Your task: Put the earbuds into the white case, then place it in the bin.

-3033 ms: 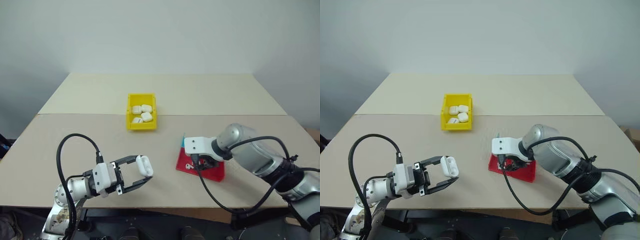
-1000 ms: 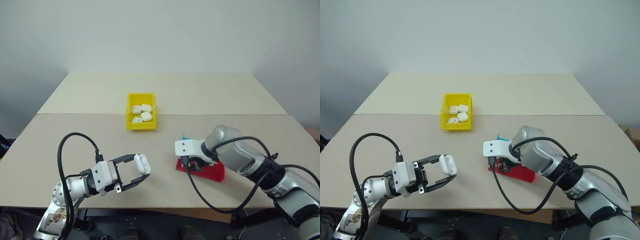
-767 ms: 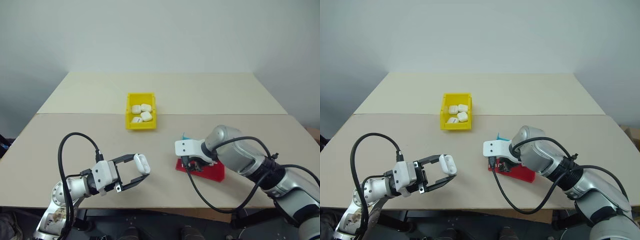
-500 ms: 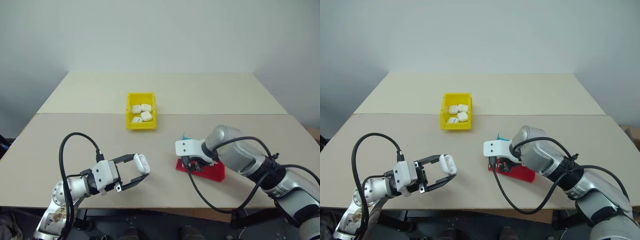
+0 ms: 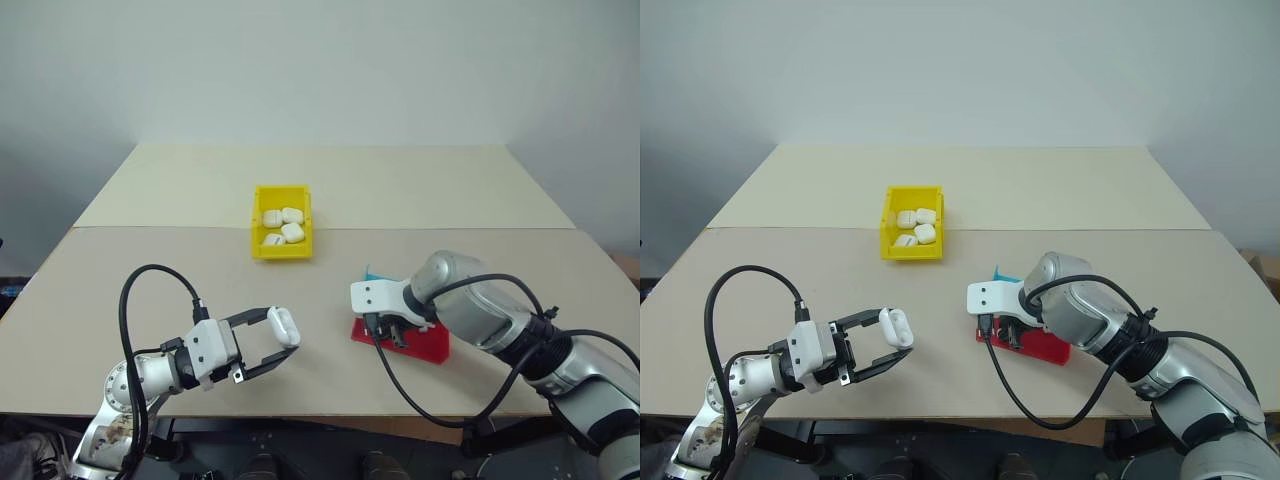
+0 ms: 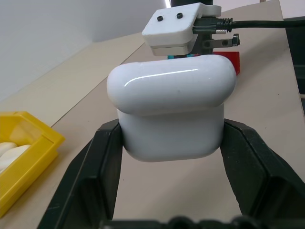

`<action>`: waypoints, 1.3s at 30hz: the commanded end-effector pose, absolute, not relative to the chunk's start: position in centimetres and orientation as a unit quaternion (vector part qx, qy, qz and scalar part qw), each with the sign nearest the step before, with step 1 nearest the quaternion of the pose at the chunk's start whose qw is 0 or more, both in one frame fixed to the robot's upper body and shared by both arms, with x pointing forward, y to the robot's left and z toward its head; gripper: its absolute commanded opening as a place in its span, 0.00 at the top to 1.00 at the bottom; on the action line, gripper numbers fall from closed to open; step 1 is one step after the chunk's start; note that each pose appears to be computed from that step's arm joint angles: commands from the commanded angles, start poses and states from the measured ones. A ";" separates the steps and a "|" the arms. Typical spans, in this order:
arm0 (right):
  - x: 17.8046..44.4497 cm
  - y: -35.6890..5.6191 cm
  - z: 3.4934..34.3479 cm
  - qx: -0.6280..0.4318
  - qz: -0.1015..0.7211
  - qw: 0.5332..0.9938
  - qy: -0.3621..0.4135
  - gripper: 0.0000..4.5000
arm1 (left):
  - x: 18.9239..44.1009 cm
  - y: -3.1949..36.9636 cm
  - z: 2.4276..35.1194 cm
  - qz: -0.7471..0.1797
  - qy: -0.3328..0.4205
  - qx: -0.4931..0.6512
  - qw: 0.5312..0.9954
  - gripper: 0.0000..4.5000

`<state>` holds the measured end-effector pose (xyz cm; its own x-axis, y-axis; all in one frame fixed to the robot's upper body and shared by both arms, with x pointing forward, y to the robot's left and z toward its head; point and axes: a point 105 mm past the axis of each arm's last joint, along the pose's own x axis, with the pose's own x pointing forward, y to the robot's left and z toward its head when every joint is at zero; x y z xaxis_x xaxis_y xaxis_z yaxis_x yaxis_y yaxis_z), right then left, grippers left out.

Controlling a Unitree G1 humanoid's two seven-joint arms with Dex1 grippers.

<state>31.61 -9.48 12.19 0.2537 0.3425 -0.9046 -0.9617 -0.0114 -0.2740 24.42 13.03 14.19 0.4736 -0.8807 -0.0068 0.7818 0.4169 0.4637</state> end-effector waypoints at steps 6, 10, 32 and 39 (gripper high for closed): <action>31.7 -9.3 12.9 -0.502 0.518 0.625 0.298 0.79 | 24.2 12.6 15.2 -0.502 -0.136 0.216 0.826 0.38; 31.7 -9.3 12.8 -0.504 0.518 0.624 0.297 0.85 | 24.2 12.5 15.2 -0.501 -0.137 0.217 0.826 0.38; 24.4 -10.5 31.6 -0.152 0.610 0.754 -0.191 0.85 | 23.0 6.4 22.3 -0.648 -0.238 0.049 0.722 0.38; 22.7 -10.0 31.7 -0.059 0.634 0.709 -0.302 0.85 | 22.6 5.3 23.6 -0.700 -0.222 0.016 0.678 0.38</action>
<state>23.85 -9.94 30.86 0.0723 0.9467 0.3138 -0.8957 0.2001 -0.3971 23.18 5.49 22.94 -0.0315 -0.9614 0.2733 0.9450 0.0605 0.3215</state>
